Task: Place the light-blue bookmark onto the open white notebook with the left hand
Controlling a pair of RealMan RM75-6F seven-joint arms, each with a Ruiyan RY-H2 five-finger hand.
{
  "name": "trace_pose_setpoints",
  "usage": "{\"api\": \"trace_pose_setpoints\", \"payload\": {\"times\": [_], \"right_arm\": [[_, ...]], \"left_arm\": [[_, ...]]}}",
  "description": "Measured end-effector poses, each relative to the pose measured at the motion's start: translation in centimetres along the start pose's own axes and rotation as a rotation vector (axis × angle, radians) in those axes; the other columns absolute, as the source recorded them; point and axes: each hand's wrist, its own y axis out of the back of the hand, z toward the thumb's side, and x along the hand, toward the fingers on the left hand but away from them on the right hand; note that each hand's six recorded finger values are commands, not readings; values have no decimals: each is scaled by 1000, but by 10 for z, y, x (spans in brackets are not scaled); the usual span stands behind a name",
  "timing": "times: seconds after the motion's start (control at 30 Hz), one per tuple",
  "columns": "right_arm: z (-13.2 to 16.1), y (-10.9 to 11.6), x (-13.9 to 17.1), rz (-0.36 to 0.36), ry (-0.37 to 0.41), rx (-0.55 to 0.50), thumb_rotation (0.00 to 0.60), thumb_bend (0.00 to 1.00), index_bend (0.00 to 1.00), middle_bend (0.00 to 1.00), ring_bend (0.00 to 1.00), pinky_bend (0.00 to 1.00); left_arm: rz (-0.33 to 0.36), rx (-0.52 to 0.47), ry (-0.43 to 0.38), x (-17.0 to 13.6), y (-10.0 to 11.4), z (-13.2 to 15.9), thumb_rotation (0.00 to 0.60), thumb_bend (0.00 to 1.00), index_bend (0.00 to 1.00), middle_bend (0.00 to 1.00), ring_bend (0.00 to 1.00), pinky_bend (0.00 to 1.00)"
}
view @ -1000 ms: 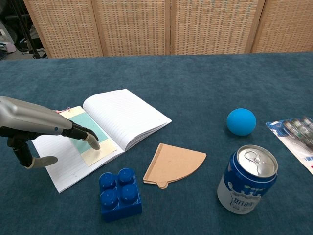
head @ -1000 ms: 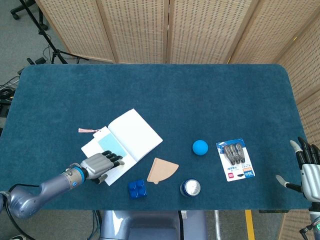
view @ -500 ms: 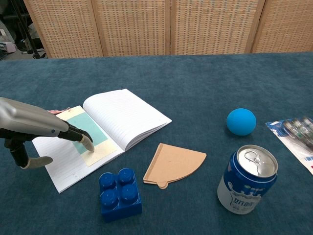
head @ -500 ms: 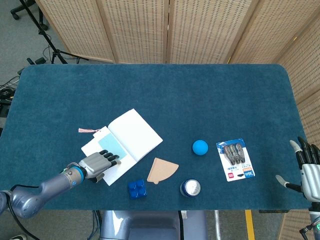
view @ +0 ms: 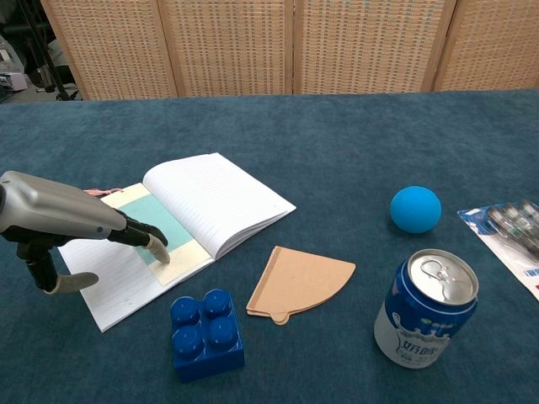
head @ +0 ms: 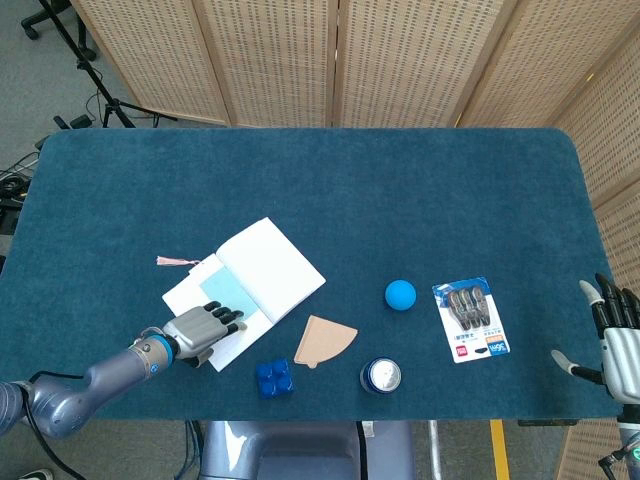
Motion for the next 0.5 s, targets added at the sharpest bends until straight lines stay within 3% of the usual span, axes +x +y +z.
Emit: {"api": "trace_pose_setpoints", "payload": {"times": [0.5], "right_arm": [[0,1,1,-5,1,-2,600,156,0,0,0,0]], "left_arm": [[3,4,-5,1,-2,4,600,588,0,0,0,0]]}}
